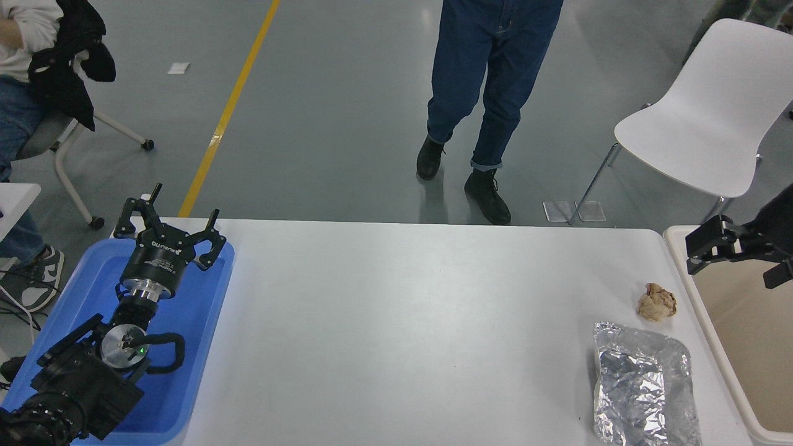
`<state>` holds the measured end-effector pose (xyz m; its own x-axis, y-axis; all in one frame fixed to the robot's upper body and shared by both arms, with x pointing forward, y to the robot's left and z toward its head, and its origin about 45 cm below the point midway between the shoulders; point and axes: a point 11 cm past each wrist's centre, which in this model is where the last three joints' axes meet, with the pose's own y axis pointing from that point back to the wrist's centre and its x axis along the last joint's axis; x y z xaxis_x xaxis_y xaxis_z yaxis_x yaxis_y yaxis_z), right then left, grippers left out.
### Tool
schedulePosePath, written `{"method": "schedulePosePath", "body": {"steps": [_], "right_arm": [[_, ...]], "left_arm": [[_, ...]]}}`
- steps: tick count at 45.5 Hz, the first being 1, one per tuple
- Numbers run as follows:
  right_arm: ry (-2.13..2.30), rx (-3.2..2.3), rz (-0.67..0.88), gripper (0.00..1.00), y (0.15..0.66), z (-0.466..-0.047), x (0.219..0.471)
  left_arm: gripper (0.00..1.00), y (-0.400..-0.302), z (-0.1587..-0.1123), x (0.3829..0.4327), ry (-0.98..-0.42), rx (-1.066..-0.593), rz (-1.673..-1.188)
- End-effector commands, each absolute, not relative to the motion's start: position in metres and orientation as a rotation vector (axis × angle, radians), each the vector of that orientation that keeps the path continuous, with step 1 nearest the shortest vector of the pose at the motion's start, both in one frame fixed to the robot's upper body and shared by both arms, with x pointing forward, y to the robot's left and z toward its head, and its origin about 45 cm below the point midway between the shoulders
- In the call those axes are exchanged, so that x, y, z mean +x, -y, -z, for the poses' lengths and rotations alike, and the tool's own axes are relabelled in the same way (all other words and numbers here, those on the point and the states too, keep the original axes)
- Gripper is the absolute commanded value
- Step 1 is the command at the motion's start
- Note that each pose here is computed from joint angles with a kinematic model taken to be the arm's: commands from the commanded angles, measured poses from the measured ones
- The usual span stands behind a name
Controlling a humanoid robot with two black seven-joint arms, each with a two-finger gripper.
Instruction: Pick up paper cup place in dustbin
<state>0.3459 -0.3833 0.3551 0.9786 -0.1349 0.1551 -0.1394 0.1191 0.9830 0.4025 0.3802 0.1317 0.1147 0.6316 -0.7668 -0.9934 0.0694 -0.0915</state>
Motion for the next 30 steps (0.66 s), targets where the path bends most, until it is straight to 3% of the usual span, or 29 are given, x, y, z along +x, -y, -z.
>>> {"method": "schedulePosePath", "body": {"steps": [1, 13, 30], "right_arm": [[0.155, 1.440, -0.108, 1.00, 0.339, -0.384, 0.357], [0.121, 1.461, -0.263, 1.00, 0.288, -0.411, 0.370], [0.145, 1.457, -0.242, 1.00, 0.290, -0.413, 0.371]], "left_arm": [[1.00, -0.3814, -0.1315, 0.4019, -0.635, -0.722, -1.358], [1.00, -0.3817, -0.1310, 0.4014, -0.635, -0.722, -1.360], [1.00, -0.3814, -0.1315, 0.4019, -0.635, -0.722, -1.358]]}}
